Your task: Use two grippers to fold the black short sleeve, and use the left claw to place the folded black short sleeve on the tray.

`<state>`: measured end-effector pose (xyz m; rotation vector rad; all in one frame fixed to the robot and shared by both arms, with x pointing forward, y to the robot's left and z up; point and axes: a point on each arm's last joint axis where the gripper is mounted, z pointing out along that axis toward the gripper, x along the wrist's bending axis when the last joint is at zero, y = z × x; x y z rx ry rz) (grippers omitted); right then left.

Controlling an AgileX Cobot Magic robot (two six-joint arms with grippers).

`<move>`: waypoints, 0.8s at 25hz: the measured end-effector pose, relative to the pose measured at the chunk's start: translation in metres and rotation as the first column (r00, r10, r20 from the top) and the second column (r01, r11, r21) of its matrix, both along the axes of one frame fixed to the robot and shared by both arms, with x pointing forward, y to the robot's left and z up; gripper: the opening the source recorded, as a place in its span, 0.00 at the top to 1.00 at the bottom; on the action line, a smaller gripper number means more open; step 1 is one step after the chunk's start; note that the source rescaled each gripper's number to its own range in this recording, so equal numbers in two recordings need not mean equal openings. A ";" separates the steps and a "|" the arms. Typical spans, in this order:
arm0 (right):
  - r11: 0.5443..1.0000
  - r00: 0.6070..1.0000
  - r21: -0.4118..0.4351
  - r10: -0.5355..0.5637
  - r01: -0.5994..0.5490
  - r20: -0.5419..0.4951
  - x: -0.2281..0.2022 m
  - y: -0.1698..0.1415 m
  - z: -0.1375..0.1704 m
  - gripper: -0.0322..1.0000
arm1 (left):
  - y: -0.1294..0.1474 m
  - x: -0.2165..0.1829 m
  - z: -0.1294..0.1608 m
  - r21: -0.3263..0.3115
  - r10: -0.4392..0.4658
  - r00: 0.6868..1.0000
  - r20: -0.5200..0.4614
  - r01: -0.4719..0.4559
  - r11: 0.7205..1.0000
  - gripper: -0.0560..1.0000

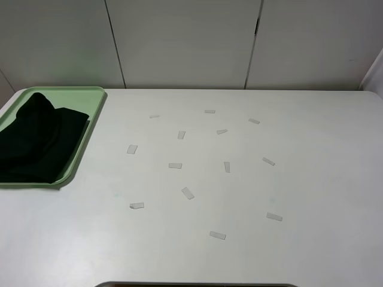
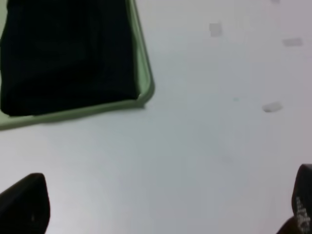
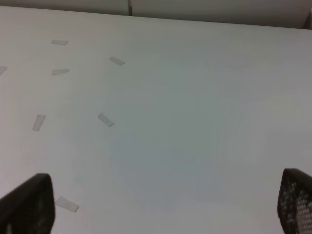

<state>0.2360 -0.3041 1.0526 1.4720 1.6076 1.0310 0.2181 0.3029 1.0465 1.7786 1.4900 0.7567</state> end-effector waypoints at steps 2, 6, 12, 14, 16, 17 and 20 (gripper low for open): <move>1.000 1.000 0.000 0.000 0.000 0.000 0.000 0.000 0.000 0.00 | -0.001 0.002 -0.001 -0.006 -0.003 1.000 0.011 0.003 1.000 0.00; 1.000 1.000 0.000 0.000 0.000 0.000 0.000 0.000 0.000 0.00 | -0.002 0.006 -0.004 -0.012 -0.004 1.000 0.025 0.004 1.000 0.00; 1.000 1.000 0.000 0.000 0.000 0.000 0.000 0.000 0.000 0.00 | -0.002 0.007 -0.005 -0.011 -0.004 1.000 0.023 0.004 1.000 0.00; 1.000 1.000 0.000 0.000 0.000 0.000 0.000 0.000 0.000 0.00 | -0.002 0.007 -0.005 -0.011 -0.004 1.000 0.023 0.004 1.000 0.00; 1.000 1.000 0.000 0.000 0.000 0.000 0.000 0.000 0.000 0.00 | -0.002 0.007 -0.005 -0.011 -0.004 1.000 0.023 0.004 1.000 0.00; 1.000 1.000 0.000 0.000 0.000 0.000 0.000 0.000 0.000 0.00 | -0.002 0.007 -0.005 -0.011 -0.004 1.000 0.023 0.004 1.000 0.00; 1.000 1.000 0.000 0.000 0.000 0.000 0.000 0.000 0.000 0.00 | -0.002 0.007 -0.005 -0.010 -0.003 1.000 0.023 0.003 1.000 0.00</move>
